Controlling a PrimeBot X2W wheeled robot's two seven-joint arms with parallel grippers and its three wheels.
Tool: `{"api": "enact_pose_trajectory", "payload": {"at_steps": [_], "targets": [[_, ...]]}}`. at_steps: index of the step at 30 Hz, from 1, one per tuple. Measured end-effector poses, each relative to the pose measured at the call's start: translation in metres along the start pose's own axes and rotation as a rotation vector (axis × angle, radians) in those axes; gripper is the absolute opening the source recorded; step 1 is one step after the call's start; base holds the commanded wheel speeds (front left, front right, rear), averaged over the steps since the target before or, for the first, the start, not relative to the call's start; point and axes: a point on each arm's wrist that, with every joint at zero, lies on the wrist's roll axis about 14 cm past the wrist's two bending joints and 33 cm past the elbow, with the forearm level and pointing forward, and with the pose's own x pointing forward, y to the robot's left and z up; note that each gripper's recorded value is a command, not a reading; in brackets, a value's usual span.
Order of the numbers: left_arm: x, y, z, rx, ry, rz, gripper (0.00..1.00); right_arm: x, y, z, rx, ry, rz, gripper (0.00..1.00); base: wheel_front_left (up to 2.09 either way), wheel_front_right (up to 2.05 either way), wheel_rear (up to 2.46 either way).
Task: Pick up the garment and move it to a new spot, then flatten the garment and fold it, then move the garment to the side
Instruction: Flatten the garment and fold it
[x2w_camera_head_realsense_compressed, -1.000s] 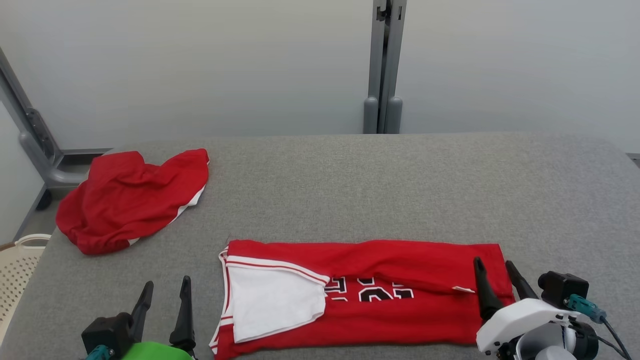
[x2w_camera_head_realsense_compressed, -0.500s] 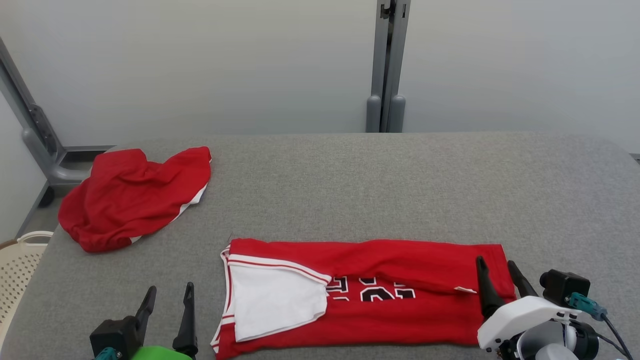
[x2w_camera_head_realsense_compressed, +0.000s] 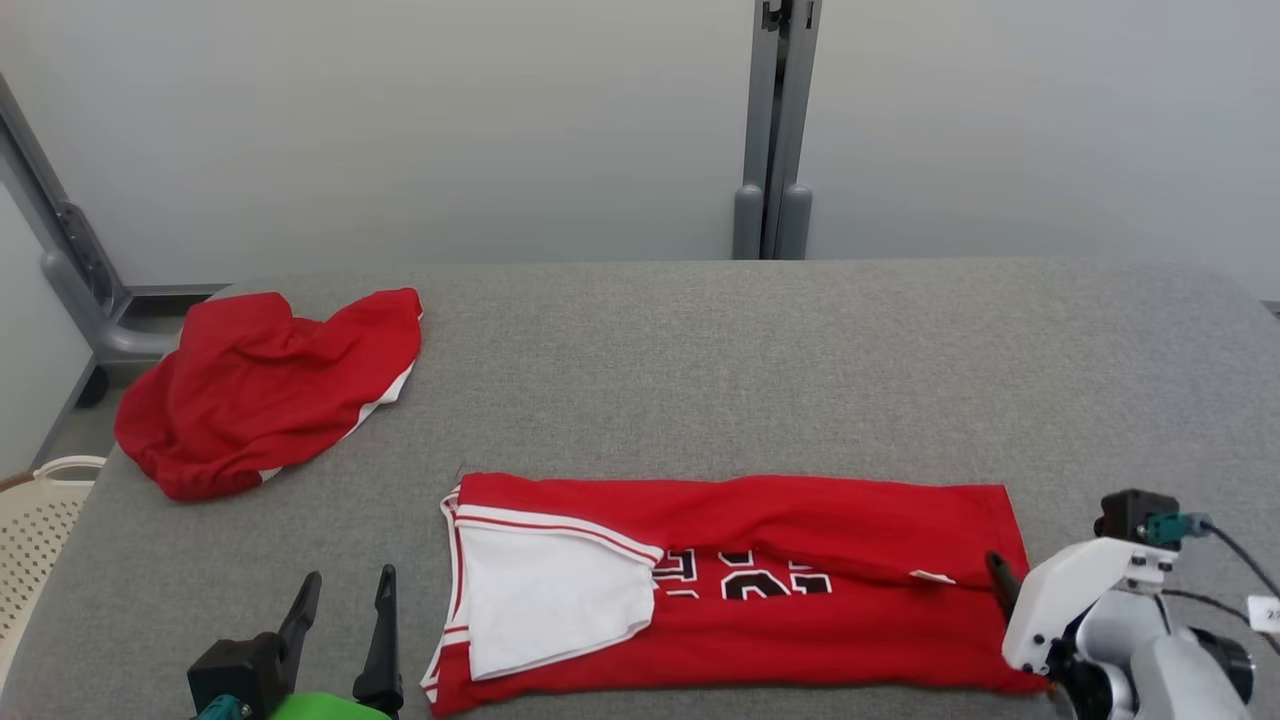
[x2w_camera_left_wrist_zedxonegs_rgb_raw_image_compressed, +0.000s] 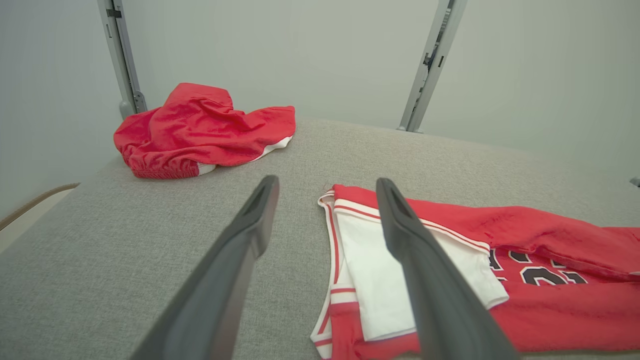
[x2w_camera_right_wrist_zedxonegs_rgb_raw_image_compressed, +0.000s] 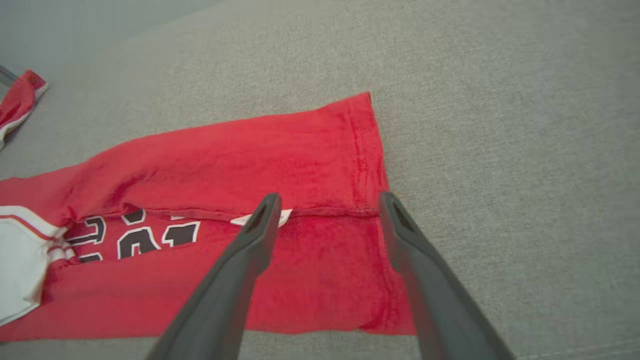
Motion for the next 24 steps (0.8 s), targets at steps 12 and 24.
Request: {"api": "enact_pose_trajectory", "payload": {"at_steps": [12, 24], "targets": [[0.001, -0.001, -0.007, -0.009, 0.026, -0.001, 1.00, 0.010, -0.024, -0.012, -0.068, 0.243, -0.099, 1.00, 0.00, 0.00, 0.00], [0.000, 0.009, -0.016, -0.006, 0.058, 0.017, 1.00, 0.023, -0.034, -0.024, -0.074, 0.263, -0.138, 1.00, 0.00, 0.00, 0.00]]}}
